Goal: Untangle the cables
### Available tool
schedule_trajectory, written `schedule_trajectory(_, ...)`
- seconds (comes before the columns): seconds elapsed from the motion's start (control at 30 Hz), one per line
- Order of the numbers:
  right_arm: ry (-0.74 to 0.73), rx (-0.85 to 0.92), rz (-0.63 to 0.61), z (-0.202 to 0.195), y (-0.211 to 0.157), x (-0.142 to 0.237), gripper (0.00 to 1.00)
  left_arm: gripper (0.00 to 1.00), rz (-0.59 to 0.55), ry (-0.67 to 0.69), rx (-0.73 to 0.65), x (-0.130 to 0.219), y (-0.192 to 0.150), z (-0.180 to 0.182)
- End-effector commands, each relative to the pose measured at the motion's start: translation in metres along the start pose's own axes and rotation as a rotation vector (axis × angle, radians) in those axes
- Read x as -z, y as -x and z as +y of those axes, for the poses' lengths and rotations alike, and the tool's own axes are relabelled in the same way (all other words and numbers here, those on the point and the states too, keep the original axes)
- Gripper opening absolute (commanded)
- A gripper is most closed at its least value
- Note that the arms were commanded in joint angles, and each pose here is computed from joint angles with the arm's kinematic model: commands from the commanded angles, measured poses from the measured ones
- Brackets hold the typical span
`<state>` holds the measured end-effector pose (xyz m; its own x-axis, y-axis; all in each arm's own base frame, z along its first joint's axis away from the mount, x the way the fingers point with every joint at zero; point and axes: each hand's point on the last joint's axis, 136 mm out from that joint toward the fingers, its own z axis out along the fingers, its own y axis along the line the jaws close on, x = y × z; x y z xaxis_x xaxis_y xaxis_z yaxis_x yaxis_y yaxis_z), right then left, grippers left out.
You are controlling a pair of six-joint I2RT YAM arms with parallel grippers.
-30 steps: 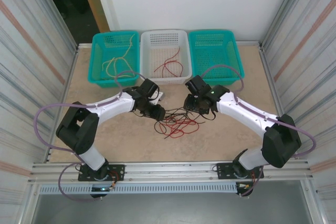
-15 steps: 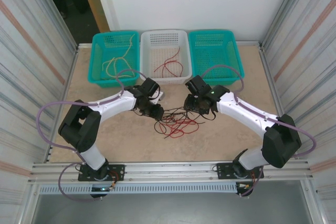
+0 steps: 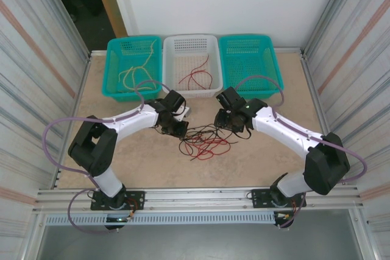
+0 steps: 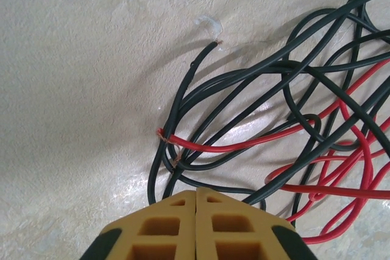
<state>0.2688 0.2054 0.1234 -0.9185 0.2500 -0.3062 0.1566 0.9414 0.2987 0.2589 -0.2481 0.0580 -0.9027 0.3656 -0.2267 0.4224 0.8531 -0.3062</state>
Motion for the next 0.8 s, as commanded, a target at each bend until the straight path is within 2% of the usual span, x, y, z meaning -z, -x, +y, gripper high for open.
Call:
schedule_trajectory(0.0, -0.064, -0.026, 0.024, -0.022, -0.005, -0.003, 0.43, 0.02, 0.012, 0.012, -0.013, 0.007, -0.002, -0.002)
schedule_trajectory(0.27, -0.176, -0.102, 0.103, -0.061, -0.01, -0.023, 0.44, 0.0, -0.016, 0.011, -0.034, 0.022, 0.003, -0.006)
schedule_trajectory(0.47, -0.202, -0.098, 0.175, -0.061, -0.019, -0.053, 0.4, 0.0, -0.044, 0.005, -0.051, 0.035, 0.009, -0.011)
schedule_trajectory(0.77, -0.265, -0.125, 0.194, -0.068, -0.018, -0.082, 0.32, 0.0, -0.105, -0.016, -0.07, 0.057, 0.019, -0.02)
